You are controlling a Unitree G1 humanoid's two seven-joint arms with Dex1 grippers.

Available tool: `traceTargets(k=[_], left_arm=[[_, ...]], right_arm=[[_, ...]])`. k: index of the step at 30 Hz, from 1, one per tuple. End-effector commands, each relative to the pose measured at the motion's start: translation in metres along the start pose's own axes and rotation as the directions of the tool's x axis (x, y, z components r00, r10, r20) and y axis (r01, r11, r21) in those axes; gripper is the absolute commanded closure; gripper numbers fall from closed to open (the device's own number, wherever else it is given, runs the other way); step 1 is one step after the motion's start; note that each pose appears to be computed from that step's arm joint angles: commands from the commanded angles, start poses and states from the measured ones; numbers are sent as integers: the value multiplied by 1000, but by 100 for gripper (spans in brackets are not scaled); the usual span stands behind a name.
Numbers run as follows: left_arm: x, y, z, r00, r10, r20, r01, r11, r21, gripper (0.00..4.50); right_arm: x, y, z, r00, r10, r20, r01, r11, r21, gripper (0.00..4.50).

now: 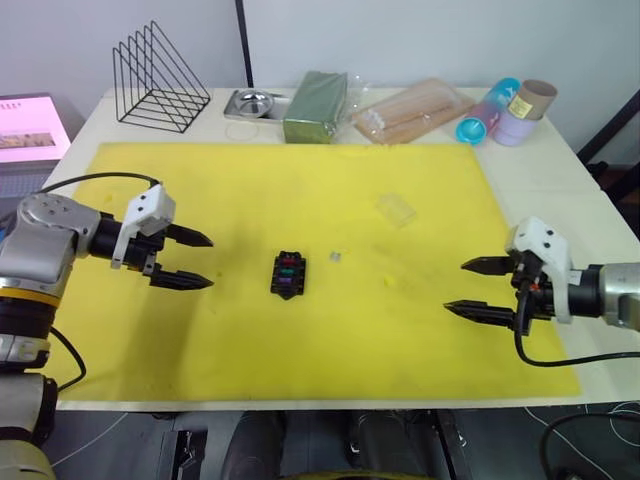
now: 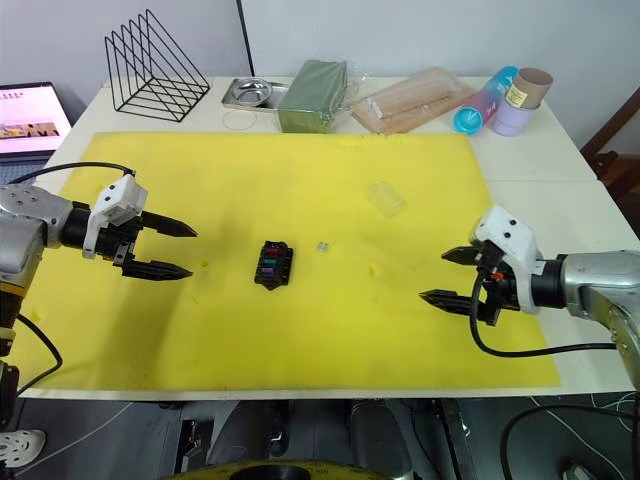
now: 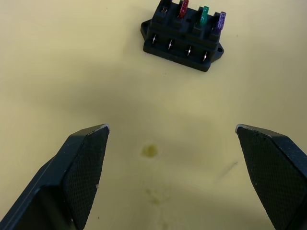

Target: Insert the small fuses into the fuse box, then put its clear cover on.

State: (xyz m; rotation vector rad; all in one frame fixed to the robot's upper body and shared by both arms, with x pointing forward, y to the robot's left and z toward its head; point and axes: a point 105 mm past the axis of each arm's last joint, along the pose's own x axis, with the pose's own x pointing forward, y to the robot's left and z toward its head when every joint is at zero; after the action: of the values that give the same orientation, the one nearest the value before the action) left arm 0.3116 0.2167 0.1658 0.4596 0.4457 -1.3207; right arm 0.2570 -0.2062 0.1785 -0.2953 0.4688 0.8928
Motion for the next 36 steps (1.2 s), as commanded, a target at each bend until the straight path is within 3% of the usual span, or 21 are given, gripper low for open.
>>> traceTargets(k=[1,9,13,17,20,26,36], left_arm=[[-2,-1,14,999,3,33,-6,996,89,0],[23,-16,23,996,-41,84,32,993,112,0],[28,-20,28,994,-50,93,38,991,124,0],[29,-21,28,995,-45,94,33,991,128,0],[29,-23,27,995,-41,95,29,992,125,0],[28,-28,25,995,-30,90,19,993,119,0],[30,-30,27,996,-13,93,1,993,119,0]], right_arm=[[17,11,25,994,50,93,-55,997,51,2],[91,31,41,983,137,125,-172,927,333,2],[112,35,44,984,138,117,-172,908,382,96],[123,36,46,984,136,113,-172,888,427,232],[128,35,45,985,132,116,-171,871,461,232],[134,22,47,971,146,190,-232,762,604,232],[138,11,48,966,187,179,-259,727,636,232]])
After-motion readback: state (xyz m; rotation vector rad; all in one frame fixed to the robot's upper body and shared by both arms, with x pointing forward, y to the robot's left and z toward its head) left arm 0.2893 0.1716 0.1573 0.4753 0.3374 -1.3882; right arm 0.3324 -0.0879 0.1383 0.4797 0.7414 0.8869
